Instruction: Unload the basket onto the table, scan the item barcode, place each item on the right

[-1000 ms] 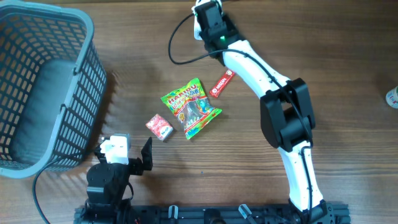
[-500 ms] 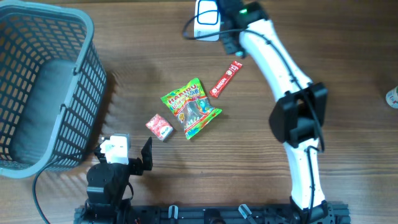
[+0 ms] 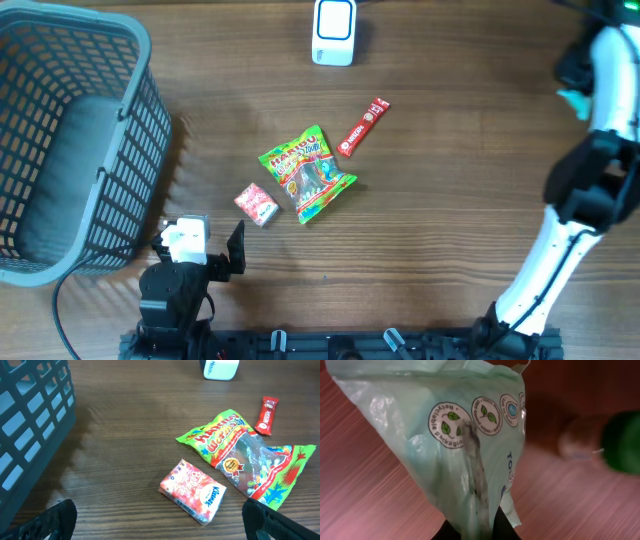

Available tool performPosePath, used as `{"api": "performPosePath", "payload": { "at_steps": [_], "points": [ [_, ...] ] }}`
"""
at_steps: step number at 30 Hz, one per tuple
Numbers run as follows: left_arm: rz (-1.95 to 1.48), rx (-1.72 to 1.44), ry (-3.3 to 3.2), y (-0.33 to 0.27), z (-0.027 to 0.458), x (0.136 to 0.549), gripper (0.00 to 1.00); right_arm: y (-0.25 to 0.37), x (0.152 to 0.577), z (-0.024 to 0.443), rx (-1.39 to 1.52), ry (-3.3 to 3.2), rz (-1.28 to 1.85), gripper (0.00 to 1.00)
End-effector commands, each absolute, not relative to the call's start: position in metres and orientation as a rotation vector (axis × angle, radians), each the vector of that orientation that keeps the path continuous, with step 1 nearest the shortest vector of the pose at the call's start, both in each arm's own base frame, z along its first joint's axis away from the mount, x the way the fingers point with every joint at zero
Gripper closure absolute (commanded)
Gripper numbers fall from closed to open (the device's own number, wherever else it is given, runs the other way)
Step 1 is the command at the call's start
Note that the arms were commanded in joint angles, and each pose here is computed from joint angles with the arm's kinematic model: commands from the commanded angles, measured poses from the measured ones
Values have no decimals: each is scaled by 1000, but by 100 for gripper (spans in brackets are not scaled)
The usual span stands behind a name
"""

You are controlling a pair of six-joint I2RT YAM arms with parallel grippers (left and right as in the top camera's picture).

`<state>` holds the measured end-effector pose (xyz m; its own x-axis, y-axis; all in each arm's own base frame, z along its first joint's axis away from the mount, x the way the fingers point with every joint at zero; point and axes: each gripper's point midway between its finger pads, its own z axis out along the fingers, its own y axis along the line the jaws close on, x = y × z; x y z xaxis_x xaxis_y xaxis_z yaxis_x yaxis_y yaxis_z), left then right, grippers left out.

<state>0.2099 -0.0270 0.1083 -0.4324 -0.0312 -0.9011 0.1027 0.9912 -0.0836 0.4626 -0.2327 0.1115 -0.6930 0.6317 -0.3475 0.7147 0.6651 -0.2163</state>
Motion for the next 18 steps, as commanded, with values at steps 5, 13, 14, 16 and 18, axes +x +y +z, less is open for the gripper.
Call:
{"api": "performPosePath", "payload": {
  "at_steps": [5, 13, 14, 16, 18],
  "points": [
    [-134, 59, 2012, -25, 106, 210, 0, -284, 437, 69, 1224, 2678, -468, 94],
    [-134, 59, 2012, -25, 106, 210, 0, -281, 453, 118, 1194, 2572, -280, 0],
    [-134, 59, 2012, -25, 106, 210, 0, -268, 459, 131, 1167, 2559, -190, 1],
    [-134, 59, 2012, -25, 106, 210, 0, -227, 467, 162, 1087, 2559, -12, 1],
    [-134, 59, 2012, -25, 106, 210, 0, -194, 466, 176, 1070, 2584, 25, 1]
  ]
}}
